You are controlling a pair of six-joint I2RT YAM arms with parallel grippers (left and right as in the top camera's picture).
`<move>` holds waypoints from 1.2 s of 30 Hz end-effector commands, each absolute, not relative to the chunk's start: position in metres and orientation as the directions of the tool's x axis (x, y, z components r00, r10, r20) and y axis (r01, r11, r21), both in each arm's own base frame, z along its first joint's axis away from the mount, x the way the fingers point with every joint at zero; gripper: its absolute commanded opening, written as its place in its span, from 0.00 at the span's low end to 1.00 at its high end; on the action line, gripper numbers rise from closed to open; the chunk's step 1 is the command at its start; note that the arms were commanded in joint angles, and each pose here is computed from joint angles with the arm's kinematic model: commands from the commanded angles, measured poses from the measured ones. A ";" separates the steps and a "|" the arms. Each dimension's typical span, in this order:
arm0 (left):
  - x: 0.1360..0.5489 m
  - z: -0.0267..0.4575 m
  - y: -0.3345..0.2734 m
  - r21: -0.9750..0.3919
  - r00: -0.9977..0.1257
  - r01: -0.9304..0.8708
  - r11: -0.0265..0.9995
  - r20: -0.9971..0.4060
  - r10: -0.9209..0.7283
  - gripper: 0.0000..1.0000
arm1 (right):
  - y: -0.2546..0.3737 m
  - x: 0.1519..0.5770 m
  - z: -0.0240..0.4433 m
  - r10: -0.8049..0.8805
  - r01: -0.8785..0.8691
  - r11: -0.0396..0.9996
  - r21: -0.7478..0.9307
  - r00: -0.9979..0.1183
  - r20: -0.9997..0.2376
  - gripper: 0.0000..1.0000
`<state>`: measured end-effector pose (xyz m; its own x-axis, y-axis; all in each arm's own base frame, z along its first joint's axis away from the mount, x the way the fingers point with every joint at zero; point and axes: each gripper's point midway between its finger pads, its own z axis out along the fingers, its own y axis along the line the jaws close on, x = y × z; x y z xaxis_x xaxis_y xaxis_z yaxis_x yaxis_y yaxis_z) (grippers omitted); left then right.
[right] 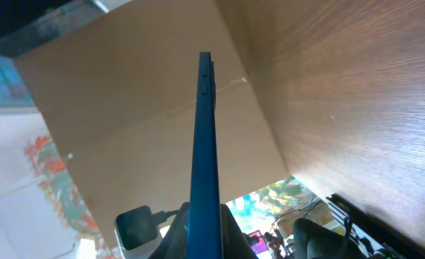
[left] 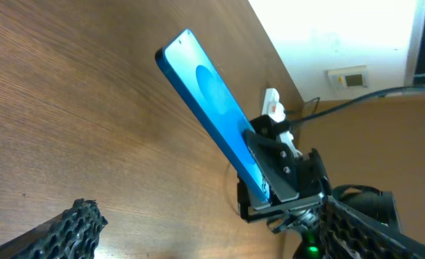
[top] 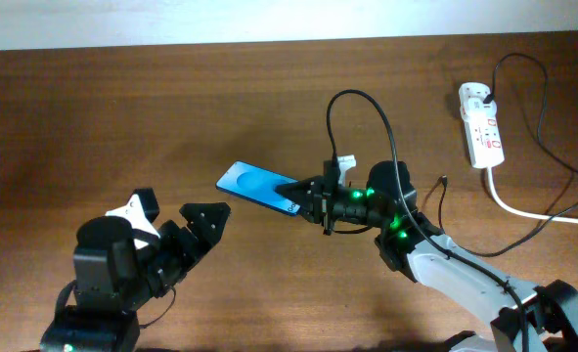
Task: Plug charger to phone and switch on socket
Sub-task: 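Regrasp the phone's bottom end with the left gripper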
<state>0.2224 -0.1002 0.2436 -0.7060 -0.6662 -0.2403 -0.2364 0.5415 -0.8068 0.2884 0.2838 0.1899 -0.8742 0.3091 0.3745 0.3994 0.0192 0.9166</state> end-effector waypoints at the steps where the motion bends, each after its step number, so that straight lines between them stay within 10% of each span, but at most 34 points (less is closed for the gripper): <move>1: 0.229 0.234 -0.091 -0.783 -0.677 -0.287 0.552 -0.241 -0.695 1.00 | 0.279 0.297 0.195 0.354 0.395 0.003 0.919 -0.859 0.369 0.04; 10: 0.242 0.211 -0.084 -0.730 -0.666 -0.381 0.568 -0.209 -0.716 0.99 | 0.279 0.296 0.193 0.353 0.404 0.009 0.915 -0.857 0.375 0.04; 16: 0.258 0.177 -0.099 -0.687 -0.591 -0.623 0.374 0.101 -0.800 1.00 | 0.269 0.320 0.189 0.490 0.396 -0.025 0.918 -0.796 0.356 0.04; 25: 0.314 0.217 -0.134 -0.872 -0.714 -0.375 0.315 0.054 -0.698 0.93 | 0.263 0.319 0.159 0.551 0.572 -0.039 0.820 -0.672 0.495 0.05; 36: 0.304 0.231 -0.173 -0.900 -0.786 -0.300 0.315 0.047 -0.617 0.87 | 0.307 0.300 0.211 0.448 0.410 -0.118 0.905 -0.791 0.417 0.04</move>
<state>0.3051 -0.1700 0.2285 -0.7797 -0.6249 0.0398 -0.3026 0.3204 -0.8976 0.3027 0.3005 0.1899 -0.7629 0.4733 0.4404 0.4590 -0.0834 0.8845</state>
